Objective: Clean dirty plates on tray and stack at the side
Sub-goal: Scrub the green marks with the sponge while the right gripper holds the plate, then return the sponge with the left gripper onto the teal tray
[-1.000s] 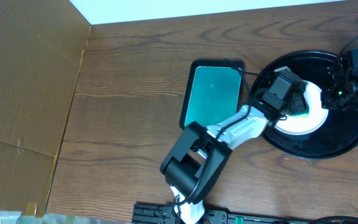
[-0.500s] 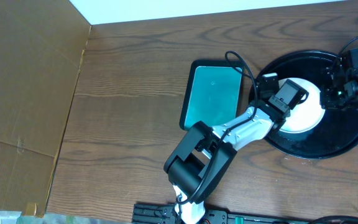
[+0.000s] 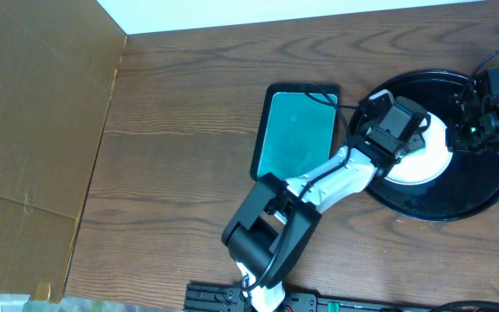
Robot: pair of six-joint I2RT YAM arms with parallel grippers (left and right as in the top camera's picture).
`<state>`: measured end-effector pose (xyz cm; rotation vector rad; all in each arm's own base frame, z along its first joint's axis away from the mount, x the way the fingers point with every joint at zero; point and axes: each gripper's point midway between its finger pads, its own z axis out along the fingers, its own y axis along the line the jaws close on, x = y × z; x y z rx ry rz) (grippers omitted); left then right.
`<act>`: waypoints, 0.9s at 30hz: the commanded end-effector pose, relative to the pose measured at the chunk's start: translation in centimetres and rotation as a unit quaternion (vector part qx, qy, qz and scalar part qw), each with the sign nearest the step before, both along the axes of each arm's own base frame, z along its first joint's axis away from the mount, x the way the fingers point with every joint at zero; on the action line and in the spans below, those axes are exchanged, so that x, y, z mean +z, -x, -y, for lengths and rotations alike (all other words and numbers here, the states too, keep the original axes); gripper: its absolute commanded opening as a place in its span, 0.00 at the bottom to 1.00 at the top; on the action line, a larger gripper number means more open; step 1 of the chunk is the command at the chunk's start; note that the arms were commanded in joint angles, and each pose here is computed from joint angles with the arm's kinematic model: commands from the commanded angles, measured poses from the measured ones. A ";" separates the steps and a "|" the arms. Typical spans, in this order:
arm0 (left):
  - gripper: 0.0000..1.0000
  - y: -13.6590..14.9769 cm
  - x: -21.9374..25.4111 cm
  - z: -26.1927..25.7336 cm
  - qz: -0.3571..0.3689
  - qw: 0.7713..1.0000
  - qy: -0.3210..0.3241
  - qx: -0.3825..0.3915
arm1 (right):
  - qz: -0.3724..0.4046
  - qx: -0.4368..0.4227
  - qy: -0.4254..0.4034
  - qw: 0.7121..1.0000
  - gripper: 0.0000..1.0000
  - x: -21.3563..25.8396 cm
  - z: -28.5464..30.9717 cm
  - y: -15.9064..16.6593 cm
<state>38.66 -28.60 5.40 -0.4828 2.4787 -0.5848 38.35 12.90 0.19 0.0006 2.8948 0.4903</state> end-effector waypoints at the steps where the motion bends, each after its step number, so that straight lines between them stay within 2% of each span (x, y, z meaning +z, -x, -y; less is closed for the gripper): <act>1: 0.08 0.4 -2.4 0.8 -0.032 0.999 0.001 -0.001 | -0.032 -0.007 0.020 0.999 0.09 -2.3 0.5 1.0; 5: 0.08 0.4 -5.0 -1.8 -0.025 0.994 -0.102 -0.017 | -0.033 -0.007 0.020 0.999 0.05 -2.3 0.6 1.1; 9: 0.08 0.5 -5.9 -5.6 -0.017 0.975 -0.221 -0.023 | -0.033 -0.007 0.020 0.999 0.01 -2.4 0.6 1.1; 12: 0.07 0.2 -5.2 -6.7 -0.002 0.964 -0.263 -0.044 | -0.033 -0.007 0.020 0.999 0.01 -2.3 0.6 1.0; 17: 0.07 -0.8 -1.5 -6.8 0.036 0.963 -0.262 -0.048 | -0.033 -0.007 0.020 0.999 0.01 -2.3 0.6 1.0; 27: 0.07 -2.0 8.0 -7.9 0.118 0.973 -0.196 0.000 | -0.040 -0.007 0.022 0.999 0.01 -1.5 0.6 1.1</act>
